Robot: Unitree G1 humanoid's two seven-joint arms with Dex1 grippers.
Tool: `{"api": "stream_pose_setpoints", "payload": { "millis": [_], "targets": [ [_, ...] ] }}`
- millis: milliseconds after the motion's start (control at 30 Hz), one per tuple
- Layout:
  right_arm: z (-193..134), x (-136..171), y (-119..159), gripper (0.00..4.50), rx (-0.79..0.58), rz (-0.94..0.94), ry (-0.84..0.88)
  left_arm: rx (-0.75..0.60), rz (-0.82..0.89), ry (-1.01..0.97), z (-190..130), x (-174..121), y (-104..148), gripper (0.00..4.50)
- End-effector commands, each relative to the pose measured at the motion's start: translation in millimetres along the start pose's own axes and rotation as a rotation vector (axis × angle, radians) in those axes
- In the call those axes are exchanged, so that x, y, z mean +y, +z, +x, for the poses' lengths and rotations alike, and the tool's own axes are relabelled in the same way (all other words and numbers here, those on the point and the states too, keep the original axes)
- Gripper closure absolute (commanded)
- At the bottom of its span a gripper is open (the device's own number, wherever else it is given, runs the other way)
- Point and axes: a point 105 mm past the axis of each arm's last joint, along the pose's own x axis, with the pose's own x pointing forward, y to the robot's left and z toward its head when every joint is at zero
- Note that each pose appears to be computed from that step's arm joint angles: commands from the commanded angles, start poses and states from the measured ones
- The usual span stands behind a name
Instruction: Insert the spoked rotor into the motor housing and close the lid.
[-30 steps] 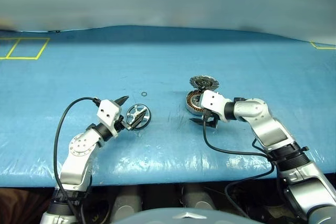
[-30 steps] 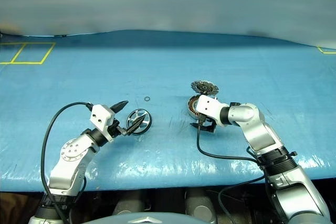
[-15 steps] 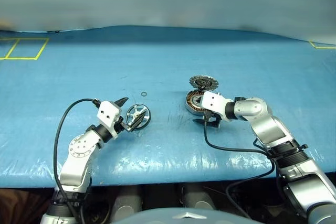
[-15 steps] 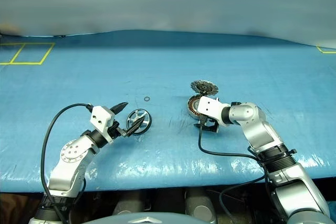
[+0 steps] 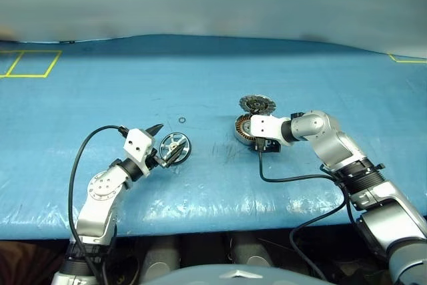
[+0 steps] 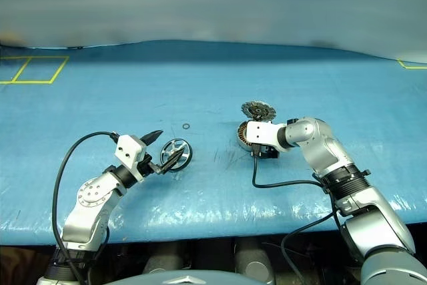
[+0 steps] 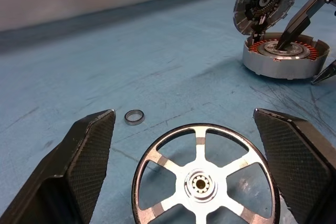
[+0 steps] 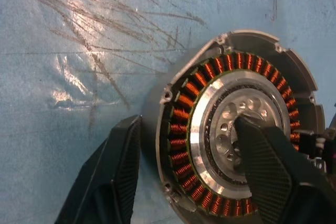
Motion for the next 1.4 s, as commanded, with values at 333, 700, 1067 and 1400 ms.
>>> {"api": "stream_pose_setpoints", "payload": {
  "millis": [333, 700, 1067, 1400],
  "targets": [
    [15, 41, 33, 2.21, -0.098, -0.104, 0.057, -0.025, 0.029, 0.015, -4, 3, 8, 0.0],
    [22, 77, 72, 2.21, -0.181, -0.212, 0.122, -0.013, 0.023, 0.0, -5, 1, 8, 0.0],
    [30, 102, 85, 2.21, -0.232, -0.181, 0.19, -0.009, 0.018, -0.002, -5, 0, 6, 0.0],
    [24, 90, 93, 0.39, -0.283, -0.14, 0.124, -0.013, 0.017, 0.003, -4, 0, 6, 0.0]
  ]
}}
